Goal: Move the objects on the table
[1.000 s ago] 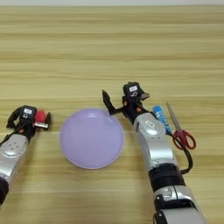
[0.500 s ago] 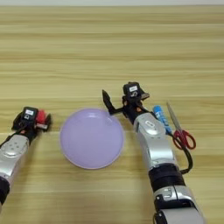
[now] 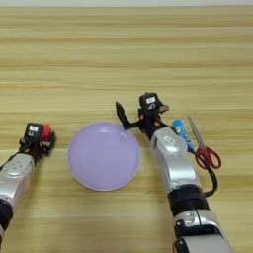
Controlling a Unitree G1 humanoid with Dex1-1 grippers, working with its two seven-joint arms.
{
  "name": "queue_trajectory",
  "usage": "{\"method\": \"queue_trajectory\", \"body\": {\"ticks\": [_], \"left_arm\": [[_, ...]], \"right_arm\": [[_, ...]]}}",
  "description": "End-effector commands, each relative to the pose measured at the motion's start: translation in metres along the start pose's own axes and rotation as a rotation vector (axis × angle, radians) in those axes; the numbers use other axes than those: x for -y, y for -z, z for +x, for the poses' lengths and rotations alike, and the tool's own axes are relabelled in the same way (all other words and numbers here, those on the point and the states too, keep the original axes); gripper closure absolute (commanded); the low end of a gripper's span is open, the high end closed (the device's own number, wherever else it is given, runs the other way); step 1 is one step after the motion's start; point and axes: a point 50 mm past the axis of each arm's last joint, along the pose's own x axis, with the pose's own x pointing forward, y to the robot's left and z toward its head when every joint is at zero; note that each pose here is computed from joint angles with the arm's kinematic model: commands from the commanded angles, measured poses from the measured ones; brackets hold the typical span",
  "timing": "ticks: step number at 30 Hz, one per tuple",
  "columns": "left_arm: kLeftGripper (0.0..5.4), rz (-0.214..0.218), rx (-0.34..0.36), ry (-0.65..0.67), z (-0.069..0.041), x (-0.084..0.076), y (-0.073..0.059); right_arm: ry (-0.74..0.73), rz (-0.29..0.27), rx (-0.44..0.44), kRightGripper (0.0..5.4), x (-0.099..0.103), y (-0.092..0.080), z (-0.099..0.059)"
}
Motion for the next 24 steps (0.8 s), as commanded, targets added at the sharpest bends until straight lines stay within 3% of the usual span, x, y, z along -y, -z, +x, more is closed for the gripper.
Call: {"method": "queue_trajectory", "body": {"ticks": [1, 4, 11, 24], "left_arm": [[2.96, 0.011, 0.017, -0.003, 0.001, -0.001, -0.004], [3.2, 0.034, 0.037, 0.001, 0.0, 0.0, -0.007], [3.22, 0.036, 0.053, -0.004, 0.0, 0.0, -0.009], [3.22, 0.006, 0.141, 0.029, -0.003, 0.005, -0.022]], "right_arm": [[0.002, -0.001, 0.006, 0.0, 0.0, -0.002, 0.001], [0.003, -0.002, 0.004, 0.0, 0.0, -0.002, 0.001], [0.007, -0.003, 0.0, 0.0, 0.001, -0.001, 0.001], [0.083, -0.002, 0.003, 0.0, 0.012, 0.001, 0.002]]}}
